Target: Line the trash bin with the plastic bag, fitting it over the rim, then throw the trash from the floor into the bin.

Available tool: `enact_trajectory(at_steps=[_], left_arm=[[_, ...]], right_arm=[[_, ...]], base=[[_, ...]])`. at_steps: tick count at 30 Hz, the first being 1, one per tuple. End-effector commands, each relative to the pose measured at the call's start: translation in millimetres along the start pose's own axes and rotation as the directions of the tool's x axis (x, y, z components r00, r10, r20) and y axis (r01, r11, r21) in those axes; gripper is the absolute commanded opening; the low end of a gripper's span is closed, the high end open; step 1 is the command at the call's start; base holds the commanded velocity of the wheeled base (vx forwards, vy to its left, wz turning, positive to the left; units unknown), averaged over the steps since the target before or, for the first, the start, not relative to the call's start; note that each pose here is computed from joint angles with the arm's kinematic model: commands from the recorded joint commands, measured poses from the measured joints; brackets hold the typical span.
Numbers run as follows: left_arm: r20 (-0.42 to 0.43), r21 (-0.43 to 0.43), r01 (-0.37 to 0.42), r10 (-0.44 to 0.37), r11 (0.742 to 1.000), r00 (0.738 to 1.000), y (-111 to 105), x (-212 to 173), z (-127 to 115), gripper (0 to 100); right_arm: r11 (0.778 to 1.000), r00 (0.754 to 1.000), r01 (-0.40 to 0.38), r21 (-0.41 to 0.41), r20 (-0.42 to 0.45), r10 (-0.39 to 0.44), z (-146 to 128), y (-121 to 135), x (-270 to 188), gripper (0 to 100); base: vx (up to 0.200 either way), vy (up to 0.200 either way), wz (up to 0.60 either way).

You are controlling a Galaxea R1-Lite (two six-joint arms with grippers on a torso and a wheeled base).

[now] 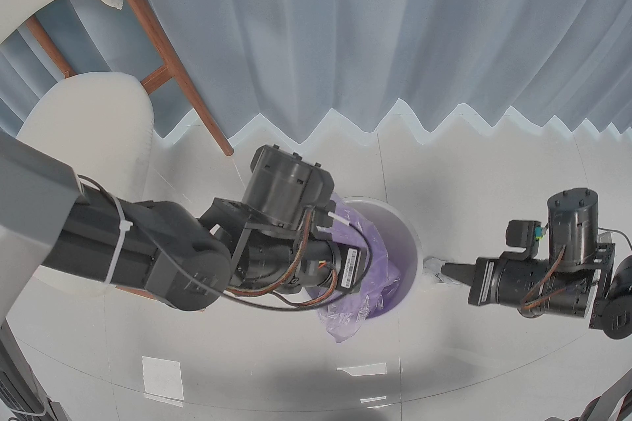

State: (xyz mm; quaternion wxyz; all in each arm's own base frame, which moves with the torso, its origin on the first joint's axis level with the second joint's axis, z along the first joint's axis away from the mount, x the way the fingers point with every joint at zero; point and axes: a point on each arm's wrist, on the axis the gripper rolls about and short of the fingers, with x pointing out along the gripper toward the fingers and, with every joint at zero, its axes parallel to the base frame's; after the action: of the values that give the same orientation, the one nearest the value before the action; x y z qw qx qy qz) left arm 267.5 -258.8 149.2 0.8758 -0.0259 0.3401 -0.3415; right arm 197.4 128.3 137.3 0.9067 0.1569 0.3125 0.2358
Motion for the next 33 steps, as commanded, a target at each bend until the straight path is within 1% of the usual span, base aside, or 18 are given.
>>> enact_trajectory(at_steps=[1, 4, 7, 8, 9, 10, 11, 12, 13, 16, 18, 19, 20, 22, 24, 29, 33], left_arm=[[0.036, -0.218, -0.036, 0.045, 0.975, 0.998, -20.8, -3.2, 29.4, 0], [0.021, -0.318, -0.064, 0.074, 0.946, 0.997, -22.6, -7.6, 36.1, 0], [-0.001, -0.421, -0.082, 0.091, 0.903, 0.996, -23.4, -11.8, 42.0, 0], [-0.013, -0.467, -0.087, 0.092, 0.880, 0.996, -25.5, -13.2, 44.5, 0], [-0.022, -0.493, -0.093, 0.095, 0.865, 0.995, -25.8, -13.4, 45.4, 0], [-0.020, -0.528, -0.091, 0.094, 0.844, 0.995, -27.2, -15.4, 49.4, 0], [-0.020, -0.533, -0.091, 0.094, 0.841, 0.995, -27.3, -15.8, 49.8, 0], [-0.017, -0.593, -0.086, 0.094, 0.800, 0.995, -28.2, -16.3, 56.2, 0], [-0.020, -0.615, -0.087, 0.095, 0.783, 0.995, -28.6, -13.7, 57.9, 0], [-0.024, -0.649, -0.087, 0.094, 0.756, 0.995, -30.7, -5.7, 61.6, 0], [-0.023, -0.658, -0.084, 0.092, 0.748, 0.995, -31.5, -1.9, 62.6, 0], [-0.022, -0.657, -0.082, 0.091, 0.749, 0.996, -32.2, -2.1, 62.8, 0], [-0.020, -0.657, -0.081, 0.090, 0.749, 0.996, -32.4, 0.0, 63.5, 0], [-0.020, -0.657, -0.081, 0.090, 0.749, 0.996, -32.4, 0.0, 63.5, 0], [-0.016, -0.658, -0.077, 0.089, 0.749, 0.996, -32.7, -0.3, 64.4, 0], [-0.015, -0.658, -0.079, 0.091, 0.749, 0.996, -32.0, -0.3, 64.6, 0], [-0.016, -0.660, -0.080, 0.093, 0.747, 0.996, -31.3, -0.2, 64.4, 0]], right_arm=[[0.989, 0.988, -0.040, -0.140, -0.151, 0.019, -39.4, 6.0, 1.8, 0], [0.983, 0.987, -0.053, -0.173, -0.156, 0.026, -40.8, 8.6, 9.0, 0], [0.977, 0.989, -0.059, -0.205, -0.142, 0.030, -41.4, 8.9, 18.5, 0], [0.974, 0.991, -0.053, -0.222, -0.130, 0.025, -41.8, 8.6, 23.5, 0], [0.972, 0.993, -0.052, -0.229, -0.118, 0.025, -41.0, 9.0, 26.4, 0], [0.970, 0.994, -0.049, -0.237, -0.104, 0.025, -40.4, 9.4, 30.3, 0], [0.970, 0.995, -0.050, -0.239, -0.101, 0.026, -40.0, 9.6, 30.8, 0], [0.969, 0.996, -0.051, -0.243, -0.077, 0.034, -36.9, 11.6, 38.0, 0], [0.970, 0.997, -0.056, -0.237, -0.063, 0.042, -33.7, 13.7, 41.8, 100], [0.972, 0.997, -0.068, -0.224, -0.043, 0.060, -27.4, 20.7, 50.5, 100], [0.972, 0.997, -0.072, -0.226, -0.041, 0.064, -26.7, 25.7, 57.1, 100], [0.971, 0.997, -0.073, -0.226, -0.041, 0.066, -26.8, 26.3, 57.9, 100], [0.969, 0.996, -0.081, -0.235, -0.041, 0.074, -26.9, 32.6, 64.5, 100], [0.968, 0.996, -0.084, -0.236, -0.039, 0.076, -26.5, 33.4, 65.0, 100], [0.962, 0.995, -0.098, -0.254, -0.039, 0.091, -30.4, 49.8, 76.5, 100], [0.975, 0.997, -0.078, -0.206, -0.019, 0.076, -29.0, 59.1, 95.2, 100], [0.978, 0.997, -0.079, -0.191, 0.001, 0.081, -23.4, 63.5, 104.0, 100]], base=[[0.000, 0.000, 0.00], [0.000, 0.000, 0.00], [0.000, 0.000, 0.00], [0.000, 0.000, 0.00], [0.000, 0.000, 0.00], [0.000, 0.000, 0.00], [0.000, 0.000, 0.00], [0.000, 0.000, 0.00], [0.000, 0.000, 0.00], [0.000, 0.000, 0.00], [0.000, 0.000, 0.00], [0.000, 0.000, 0.00], [0.000, 0.000, 0.00], [0.000, 0.000, 0.00], [0.000, 0.000, 0.00], [0.000, 0.000, 0.00], [0.000, 0.000, 0.00]])
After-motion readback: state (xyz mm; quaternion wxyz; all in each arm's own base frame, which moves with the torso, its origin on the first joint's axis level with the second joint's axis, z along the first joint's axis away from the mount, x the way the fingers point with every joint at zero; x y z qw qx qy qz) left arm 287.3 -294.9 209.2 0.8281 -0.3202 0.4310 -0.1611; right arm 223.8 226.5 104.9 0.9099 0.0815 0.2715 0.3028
